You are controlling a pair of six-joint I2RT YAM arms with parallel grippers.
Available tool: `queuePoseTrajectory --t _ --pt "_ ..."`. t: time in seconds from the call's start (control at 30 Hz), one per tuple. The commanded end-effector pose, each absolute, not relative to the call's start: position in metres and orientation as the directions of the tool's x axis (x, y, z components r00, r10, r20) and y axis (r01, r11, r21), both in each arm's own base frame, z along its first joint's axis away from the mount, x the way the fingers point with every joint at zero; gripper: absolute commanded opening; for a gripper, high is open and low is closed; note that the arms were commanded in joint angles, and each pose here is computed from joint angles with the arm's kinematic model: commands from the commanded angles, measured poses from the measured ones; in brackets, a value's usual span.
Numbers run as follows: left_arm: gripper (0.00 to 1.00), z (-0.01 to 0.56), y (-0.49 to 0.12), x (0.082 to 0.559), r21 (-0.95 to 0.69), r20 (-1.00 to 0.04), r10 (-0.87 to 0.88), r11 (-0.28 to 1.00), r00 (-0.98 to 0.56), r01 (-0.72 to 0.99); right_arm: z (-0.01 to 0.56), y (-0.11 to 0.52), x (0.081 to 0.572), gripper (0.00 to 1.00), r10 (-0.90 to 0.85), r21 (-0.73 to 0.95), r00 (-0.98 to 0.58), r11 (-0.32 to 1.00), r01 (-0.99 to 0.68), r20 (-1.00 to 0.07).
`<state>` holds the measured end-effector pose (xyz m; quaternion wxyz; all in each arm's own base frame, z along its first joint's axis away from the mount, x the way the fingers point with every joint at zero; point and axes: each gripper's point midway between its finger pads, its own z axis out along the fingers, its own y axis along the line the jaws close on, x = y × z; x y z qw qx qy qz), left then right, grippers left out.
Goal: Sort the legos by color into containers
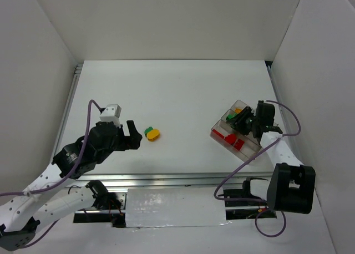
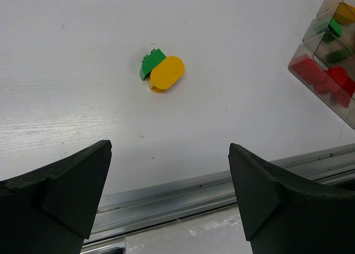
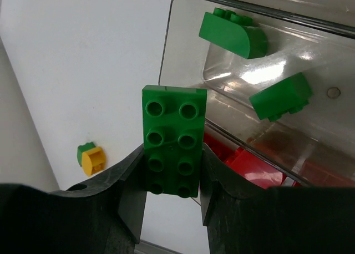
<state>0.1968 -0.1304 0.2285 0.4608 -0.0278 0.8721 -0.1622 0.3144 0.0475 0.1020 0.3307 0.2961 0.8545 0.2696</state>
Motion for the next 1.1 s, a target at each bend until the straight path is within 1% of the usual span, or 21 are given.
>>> queuePoseTrajectory --t 0.0,0.03,0.07,0.17,0.23,0.3,0.47,0.5,0.53,0.57,0.63,0.67,0.7,0.77,0.97,1.07 --pt "1.00 0.238 -0.138 0.199 -0.330 -0.810 -0.200 0.933 -0.551 0.147 0.110 0.050 0.318 0.04 0.704 0.709 -0.600 0.638 0.302 -0.379" --pt "1.00 0.238 -0.139 0.199 -0.332 -0.810 -0.198 0.931 -0.553 0.153 0.111 0.050 0.319 0.05 0.705 0.717 -0.604 0.631 0.296 -0.371" --pt "0.99 0.236 -0.141 0.198 -0.333 -0.807 -0.193 0.930 -0.558 0.159 0.111 0.047 0.319 0.10 0.713 0.720 -0.598 0.624 0.303 -0.366" --pt "0.99 0.235 -0.143 0.198 -0.334 -0.806 -0.186 0.927 -0.563 0.172 0.110 0.046 0.319 0.14 0.718 0.732 -0.601 0.610 0.302 -0.351" --pt "0.99 0.236 -0.145 0.198 -0.336 -0.806 -0.185 0.925 -0.562 0.179 0.107 0.043 0.319 0.27 0.721 0.733 -0.602 0.606 0.309 -0.342" --pt "0.99 0.236 -0.145 0.197 -0.339 -0.806 -0.184 0.922 -0.563 0.185 0.102 0.042 0.318 0.34 0.723 0.733 -0.606 0.601 0.317 -0.331" --pt "1.00 0.237 -0.147 0.197 -0.340 -0.807 -0.180 0.921 -0.563 0.192 0.094 0.045 0.316 0.39 0.730 0.753 -0.619 0.573 0.322 -0.291" --pt "0.99 0.238 -0.147 0.197 -0.341 -0.807 -0.182 0.920 -0.561 0.193 0.094 0.045 0.316 0.40 0.731 0.756 -0.618 0.571 0.320 -0.291" --pt "0.99 0.237 -0.147 0.197 -0.341 -0.807 -0.181 0.920 -0.563 0.194 0.094 0.045 0.316 0.44 0.731 0.755 -0.617 0.572 0.320 -0.292" --pt "1.00 0.237 -0.147 0.197 -0.341 -0.807 -0.180 0.919 -0.562 0.196 0.095 0.044 0.316 0.56 0.732 0.754 -0.615 0.573 0.320 -0.295" --pt "0.99 0.237 -0.148 0.197 -0.341 -0.807 -0.178 0.919 -0.563 0.199 0.096 0.042 0.315 0.64 0.734 0.748 -0.608 0.578 0.324 -0.304" --pt "0.99 0.237 -0.148 0.197 -0.340 -0.807 -0.176 0.919 -0.563 0.200 0.097 0.042 0.316 0.76 0.732 0.746 -0.607 0.583 0.322 -0.310" --pt "0.99 0.237 -0.148 0.197 -0.342 -0.806 -0.177 0.918 -0.564 0.200 0.097 0.041 0.315 0.83 0.734 0.742 -0.604 0.585 0.327 -0.311" --pt "1.00 0.238 -0.148 0.197 -0.343 -0.807 -0.179 0.918 -0.562 0.201 0.100 0.038 0.316 0.85 0.733 0.736 -0.597 0.593 0.327 -0.325" --pt "0.99 0.237 -0.147 0.198 -0.342 -0.807 -0.183 0.920 -0.561 0.191 0.110 0.041 0.314 0.86 0.726 0.745 -0.598 0.595 0.301 -0.338" --pt "1.00 0.237 -0.144 0.199 -0.339 -0.807 -0.192 0.925 -0.559 0.173 0.124 0.050 0.312 0.89 0.711 0.773 -0.610 0.587 0.242 -0.349"
